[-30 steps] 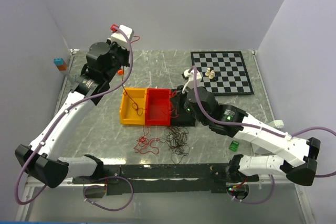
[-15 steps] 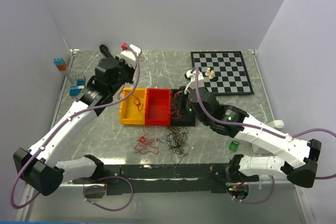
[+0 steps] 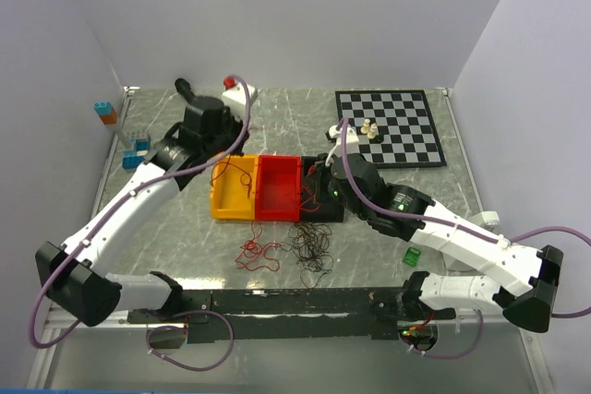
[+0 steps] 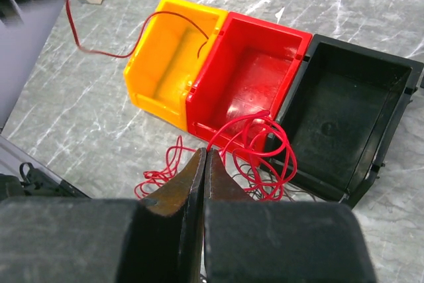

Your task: Untangle the cables

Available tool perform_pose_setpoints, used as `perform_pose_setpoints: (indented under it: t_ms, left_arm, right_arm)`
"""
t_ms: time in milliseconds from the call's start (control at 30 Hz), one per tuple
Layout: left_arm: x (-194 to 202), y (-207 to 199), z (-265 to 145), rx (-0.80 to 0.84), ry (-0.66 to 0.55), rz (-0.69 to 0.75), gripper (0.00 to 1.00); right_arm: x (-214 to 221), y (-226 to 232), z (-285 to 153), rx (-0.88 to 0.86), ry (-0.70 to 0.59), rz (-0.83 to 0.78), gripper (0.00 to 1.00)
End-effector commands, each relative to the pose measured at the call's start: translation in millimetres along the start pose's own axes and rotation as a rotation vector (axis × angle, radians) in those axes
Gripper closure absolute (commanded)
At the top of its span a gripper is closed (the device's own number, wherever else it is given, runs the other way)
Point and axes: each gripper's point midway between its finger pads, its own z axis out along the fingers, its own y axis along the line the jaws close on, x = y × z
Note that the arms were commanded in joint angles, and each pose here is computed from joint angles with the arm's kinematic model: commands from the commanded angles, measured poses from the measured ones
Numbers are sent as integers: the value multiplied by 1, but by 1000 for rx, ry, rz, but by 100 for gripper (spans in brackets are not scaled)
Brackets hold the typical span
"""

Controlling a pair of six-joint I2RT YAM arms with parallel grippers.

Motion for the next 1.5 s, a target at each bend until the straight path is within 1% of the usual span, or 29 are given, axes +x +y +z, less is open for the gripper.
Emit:
perform_pose_setpoints:
  t_ms: [0, 67, 133, 200, 333, 433, 500, 667, 767, 833, 933, 1100, 1200, 1367, 1433, 1467]
  left_arm:
    - [-91, -19, -25, 89, -214, -82, 99]
    - [-107, -22, -29, 87, -240, -82, 99]
    - [-107, -23, -28, 94, -230, -98, 99]
    - [-88, -25, -22, 98, -183, -117, 99]
    - [-36, -26, -10, 85, -83, -141, 99]
    - [8, -24, 2, 59, 25, -158, 99]
    - [29, -23, 8, 50, 83, -159, 99]
    - [53, -3, 12, 0, 142, -176, 99]
    - [69, 19, 12, -120, 184, -161, 99]
    - [79, 26, 11, -161, 218, -167, 99]
    - [91, 26, 12, -156, 247, -157, 99]
    - [109, 18, 32, -133, 355, -140, 99]
    - [112, 12, 46, -129, 407, -132, 99]
    - [101, 12, 71, -152, 385, -150, 99]
    - [98, 13, 80, -163, 380, -158, 95]
    - [96, 13, 82, -166, 372, -164, 86]
  right_arm:
    - [-4, 0, 0, -16, -26, 36, 100]
    - [-2, 1, 0, -20, -21, 38, 100]
    - [-1, 1, 0, -21, -21, 39, 100]
    - [-2, -1, -1, -20, -24, 41, 100]
    - [-1, -3, -3, -19, -28, 41, 100]
    - [-2, -3, -4, -21, -30, 43, 100]
    - [-1, -3, -3, -22, -29, 45, 100]
    - [-1, -2, -2, -25, -28, 50, 100]
    - [1, -1, -1, -29, -20, 46, 100]
    - [4, -1, 1, -28, -10, 43, 100]
    - [4, 1, 4, -35, -10, 47, 100]
    - [3, 4, 7, -38, -6, 51, 100]
    - [1, 4, 6, -37, -10, 52, 100]
    - [0, 4, 4, -36, -14, 53, 100]
    - [1, 3, 4, -35, -11, 54, 100]
    - [2, 2, 4, -34, -10, 53, 100]
